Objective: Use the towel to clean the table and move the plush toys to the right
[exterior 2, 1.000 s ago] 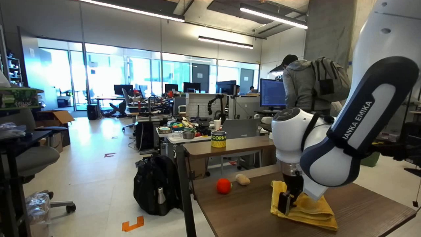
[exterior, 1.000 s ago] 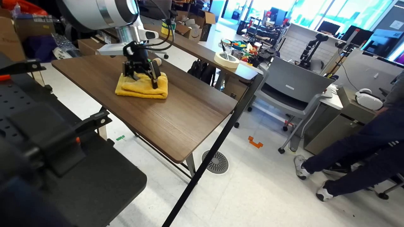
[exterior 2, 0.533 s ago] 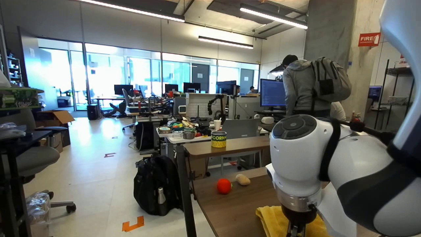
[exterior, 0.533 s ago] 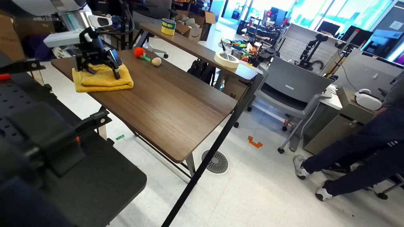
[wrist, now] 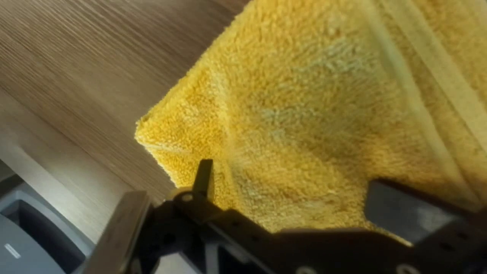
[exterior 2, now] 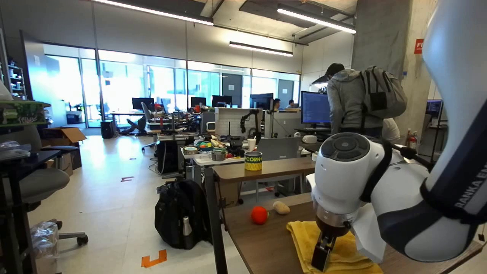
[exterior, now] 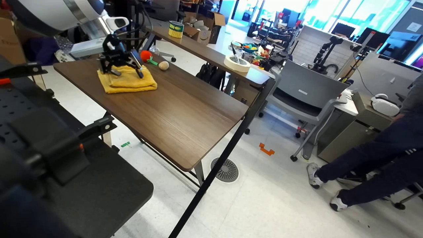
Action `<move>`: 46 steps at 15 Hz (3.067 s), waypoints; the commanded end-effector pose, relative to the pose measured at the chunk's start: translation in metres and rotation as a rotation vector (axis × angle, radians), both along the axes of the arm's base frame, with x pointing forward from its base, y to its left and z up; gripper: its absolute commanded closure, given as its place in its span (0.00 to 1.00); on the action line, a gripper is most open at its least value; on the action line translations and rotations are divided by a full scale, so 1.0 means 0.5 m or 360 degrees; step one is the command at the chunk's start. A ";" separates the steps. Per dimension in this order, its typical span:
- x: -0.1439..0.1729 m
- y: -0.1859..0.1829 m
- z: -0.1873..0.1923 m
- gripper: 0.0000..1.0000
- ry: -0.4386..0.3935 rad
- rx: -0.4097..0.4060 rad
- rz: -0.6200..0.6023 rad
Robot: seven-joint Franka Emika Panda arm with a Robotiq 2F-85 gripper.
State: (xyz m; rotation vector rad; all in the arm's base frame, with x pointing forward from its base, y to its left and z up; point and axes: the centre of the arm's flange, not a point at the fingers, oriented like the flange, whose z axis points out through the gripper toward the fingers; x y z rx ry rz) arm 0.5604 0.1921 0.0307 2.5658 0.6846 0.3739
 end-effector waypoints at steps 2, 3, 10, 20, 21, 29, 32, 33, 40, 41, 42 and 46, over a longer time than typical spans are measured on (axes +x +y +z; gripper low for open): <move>0.123 -0.222 -0.036 0.00 0.0103 0.0031 -0.0403; 0.135 -0.280 -0.046 0.00 0.0160 0.0031 -0.0469; 0.156 -0.603 -0.064 0.00 0.0550 0.0003 -0.0809; 0.051 -0.319 -0.055 0.00 0.0830 -0.0217 -0.0099; 0.037 -0.276 -0.056 0.00 0.0827 -0.0270 -0.0009; -0.152 0.062 -0.023 0.00 0.0645 -0.0508 0.0729; -0.166 0.102 0.010 0.00 0.0610 -0.0404 0.0826; -0.151 0.089 0.024 0.00 0.0580 -0.0348 0.0809; -0.078 -0.164 0.202 0.00 0.0355 0.0222 0.0601; -0.076 -0.213 0.223 0.00 0.0328 0.0302 0.0583; -0.072 -0.273 0.233 0.00 0.0302 0.0383 0.0569; -0.083 -0.347 0.197 0.00 0.0220 0.0415 0.0522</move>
